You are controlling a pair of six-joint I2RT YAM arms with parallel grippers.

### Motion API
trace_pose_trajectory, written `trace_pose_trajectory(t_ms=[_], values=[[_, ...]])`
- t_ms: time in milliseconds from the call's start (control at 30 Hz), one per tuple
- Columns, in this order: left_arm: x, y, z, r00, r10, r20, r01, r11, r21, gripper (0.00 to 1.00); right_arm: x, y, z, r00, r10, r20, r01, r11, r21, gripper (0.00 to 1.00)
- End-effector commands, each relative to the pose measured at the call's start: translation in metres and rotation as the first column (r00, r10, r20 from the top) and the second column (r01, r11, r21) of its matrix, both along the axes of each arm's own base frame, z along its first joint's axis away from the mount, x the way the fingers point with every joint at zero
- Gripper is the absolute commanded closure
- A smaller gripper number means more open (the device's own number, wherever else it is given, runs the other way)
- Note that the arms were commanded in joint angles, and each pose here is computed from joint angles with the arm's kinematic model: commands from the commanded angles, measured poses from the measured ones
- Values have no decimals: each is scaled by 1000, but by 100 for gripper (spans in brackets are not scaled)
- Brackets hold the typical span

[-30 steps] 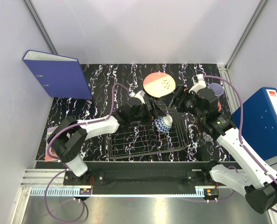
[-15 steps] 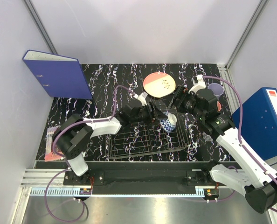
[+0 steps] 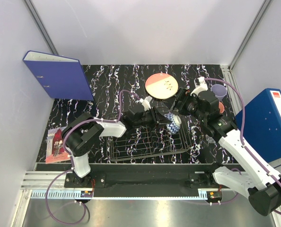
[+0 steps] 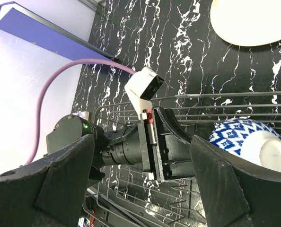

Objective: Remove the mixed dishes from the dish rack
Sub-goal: Pick up the bowl from the dish rack.

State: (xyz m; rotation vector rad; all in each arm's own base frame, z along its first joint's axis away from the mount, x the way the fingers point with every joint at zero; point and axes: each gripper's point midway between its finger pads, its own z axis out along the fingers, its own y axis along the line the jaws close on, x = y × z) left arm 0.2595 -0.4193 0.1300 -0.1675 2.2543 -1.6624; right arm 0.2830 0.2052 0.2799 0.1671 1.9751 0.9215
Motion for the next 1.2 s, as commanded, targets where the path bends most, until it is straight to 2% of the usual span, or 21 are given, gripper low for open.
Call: trace_pose_trajectory(t_ms=[0, 33, 67, 133, 267, 367, 400, 567, 700, 833, 867, 933, 967, 1033, 1067, 1133, 1167], values=[[-6, -9, 27, 997, -41, 66, 49, 991, -128, 78, 2, 1, 3, 1000, -7, 20, 7, 1000, 4, 11], [-6, -9, 27, 997, -42, 66, 51, 991, -128, 82, 3, 1, 3, 1000, -10, 20, 10, 1000, 3, 11], [-7, -9, 27, 997, -47, 68, 55, 990, -129, 91, 3, 1, 4, 1000, -9, 21, 9, 1000, 4, 11], [-7, -9, 31, 996, -48, 79, 58, 989, -139, 100, 2, 0, 3, 1000, -10, 21, 10, 1000, 2, 11], [-13, -5, 51, 990, -63, 129, 84, 983, -164, 100, 0, -1, 8, 999, -9, 31, 8, 1000, 3, 11], [-17, 0, 76, 978, -81, 194, 111, 982, -152, 100, -2, -4, 18, 998, -13, 53, 13, 1000, 0, 11], [-17, 4, 73, 975, -91, 203, 115, 988, -108, 100, -3, -5, 21, 998, -11, 61, 11, 1000, -1, 11], [-21, 21, 139, 934, -110, 341, 139, 988, -62, 100, -8, -10, 44, 994, -14, 105, 14, 1000, 0, 11], [-23, 32, 197, 882, -103, 459, 163, 982, -93, 100, -10, -14, 60, 990, -23, 136, 24, 1000, -6, 11], [-28, 38, 233, 852, -115, 510, 204, 971, -122, 100, -14, -16, 71, 989, -21, 149, 22, 1000, -4, 11], [-30, 41, 238, 858, -126, 499, 198, 976, -95, 100, -16, -18, 76, 987, -23, 156, 23, 1000, 1, 11], [-27, 50, 237, 831, -137, 540, 159, 987, 7, 100, -19, -21, 77, 988, -29, 150, 31, 1000, -6, 11], [-23, 60, 231, 821, -164, 547, 117, 986, 121, 100, -20, -25, 81, 986, -42, 160, 43, 999, -8, 11], [-21, 76, 224, 813, -192, 549, 67, 969, 240, 100, -23, -30, 84, 985, -53, 161, 58, 998, -27, 11], [-17, 95, 217, 807, -214, 550, 2, 933, 360, 100, -24, -34, 92, 982, -68, 175, 74, 997, -27, 12], [-16, 117, 212, 798, -237, 554, -59, 884, 463, 100, -24, -41, 91, 984, -89, 155, 99, 993, -60, 12], [-14, 140, 206, 788, -261, 558, -122, 822, 557, 100, -22, -43, 101, 982, -103, 159, 115, 991, -66, 12]])
